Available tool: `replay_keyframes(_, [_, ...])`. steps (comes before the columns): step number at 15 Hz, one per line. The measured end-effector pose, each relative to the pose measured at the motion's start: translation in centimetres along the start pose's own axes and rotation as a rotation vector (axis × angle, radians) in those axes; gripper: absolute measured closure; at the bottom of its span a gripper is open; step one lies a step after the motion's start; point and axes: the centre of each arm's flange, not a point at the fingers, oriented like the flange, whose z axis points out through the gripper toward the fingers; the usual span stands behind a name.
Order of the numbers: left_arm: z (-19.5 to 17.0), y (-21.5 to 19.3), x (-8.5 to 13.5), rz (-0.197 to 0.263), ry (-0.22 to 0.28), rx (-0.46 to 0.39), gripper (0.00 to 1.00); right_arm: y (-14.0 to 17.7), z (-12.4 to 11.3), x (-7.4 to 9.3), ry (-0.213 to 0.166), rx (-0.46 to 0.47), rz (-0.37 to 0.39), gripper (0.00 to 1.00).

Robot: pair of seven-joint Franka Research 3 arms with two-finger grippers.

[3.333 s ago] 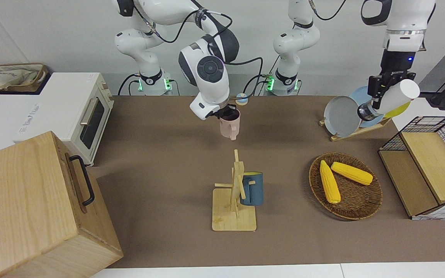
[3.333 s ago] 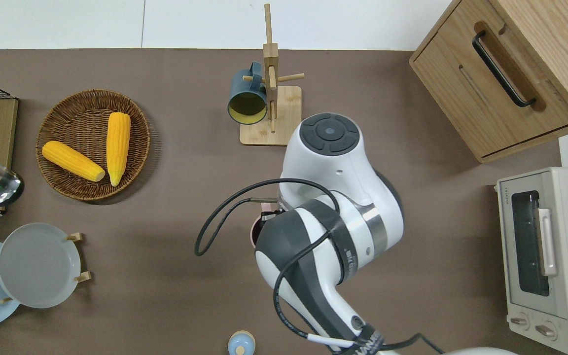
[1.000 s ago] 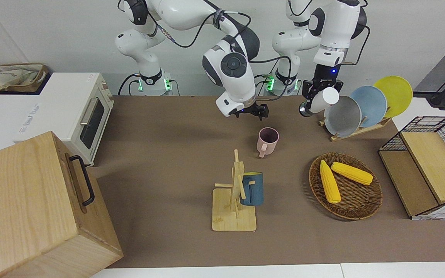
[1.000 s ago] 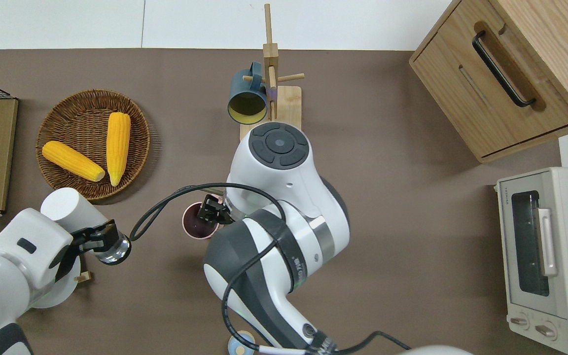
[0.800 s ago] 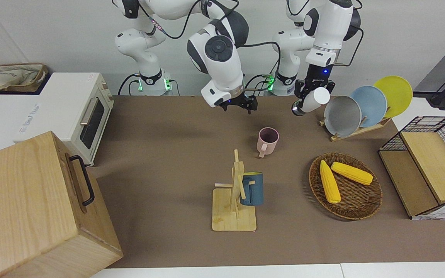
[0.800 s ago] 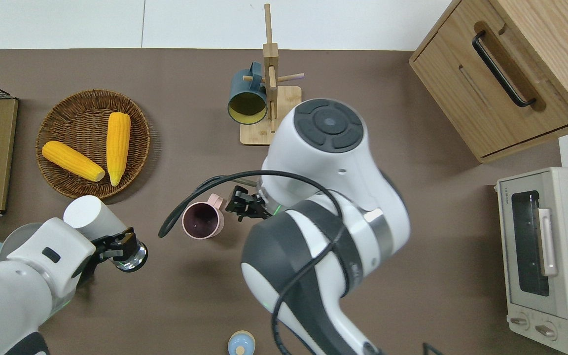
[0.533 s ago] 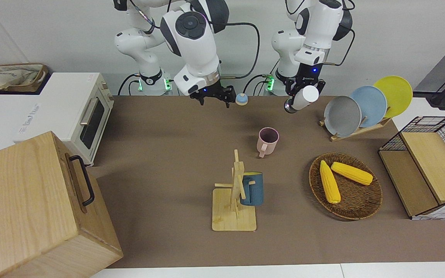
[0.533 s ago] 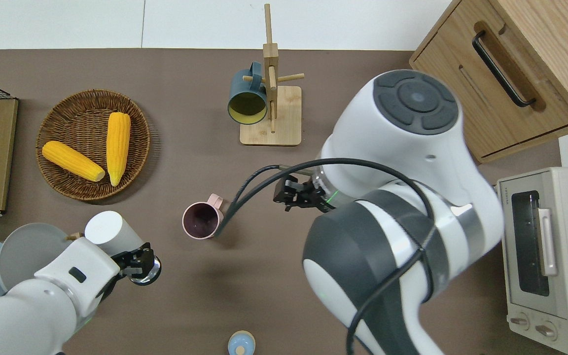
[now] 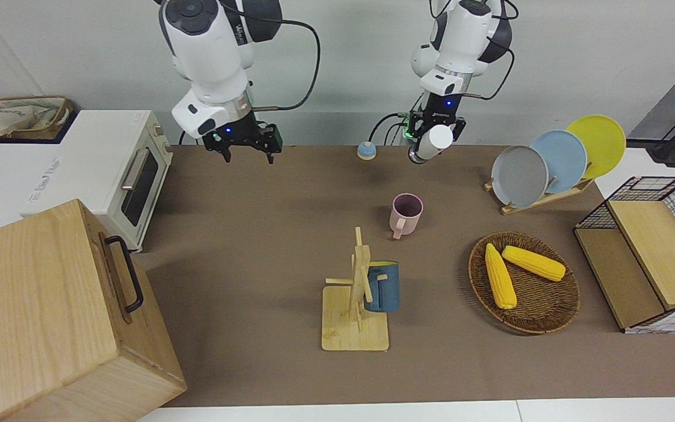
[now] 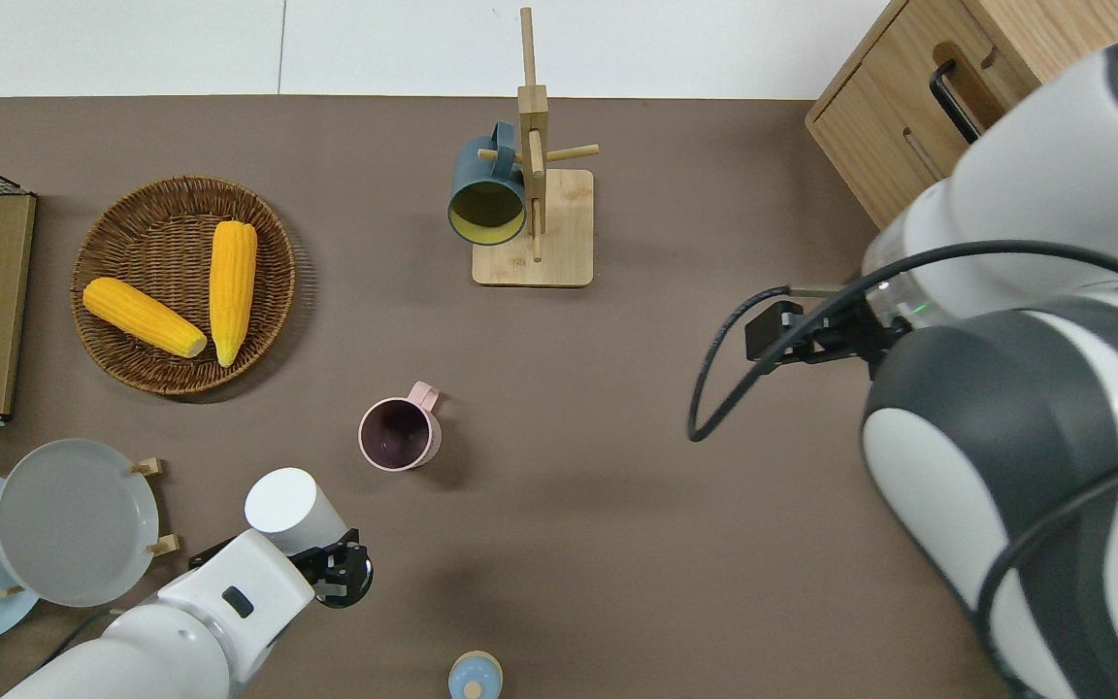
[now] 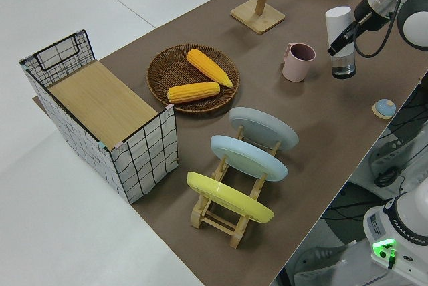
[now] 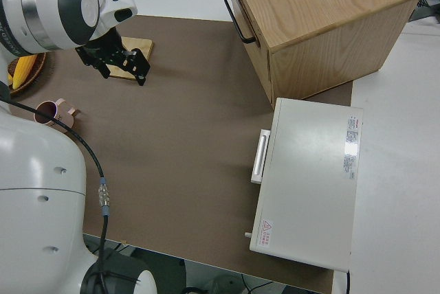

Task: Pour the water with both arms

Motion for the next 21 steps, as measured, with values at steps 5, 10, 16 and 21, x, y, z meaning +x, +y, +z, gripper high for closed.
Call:
replay_keyframes(5, [2.4,1.7,-1.3,0.039,-0.041,0.0,0.37,8.1,-2.1,0.8,0.028,-0.028,-0.075,0.0])
replay_keyframes(10, [6.1,2.7,-1.2,0.051,-0.086,0.0,0.37,13.4,-3.2,0.5,0.026,-0.025,-0.067,0.0])
replay_keyframes(16, [8.0,2.4,-0.2,0.033,-0.135,-0.01,0.37,17.0,-3.7,0.1,0.026,-0.016,-0.058,0.0])
replay_keyframes(21, [7.7,2.2,1.8,0.009,-0.238,-0.024,0.37,15.8,-3.7,0.0,0.027,-0.017,-0.08,0.0])
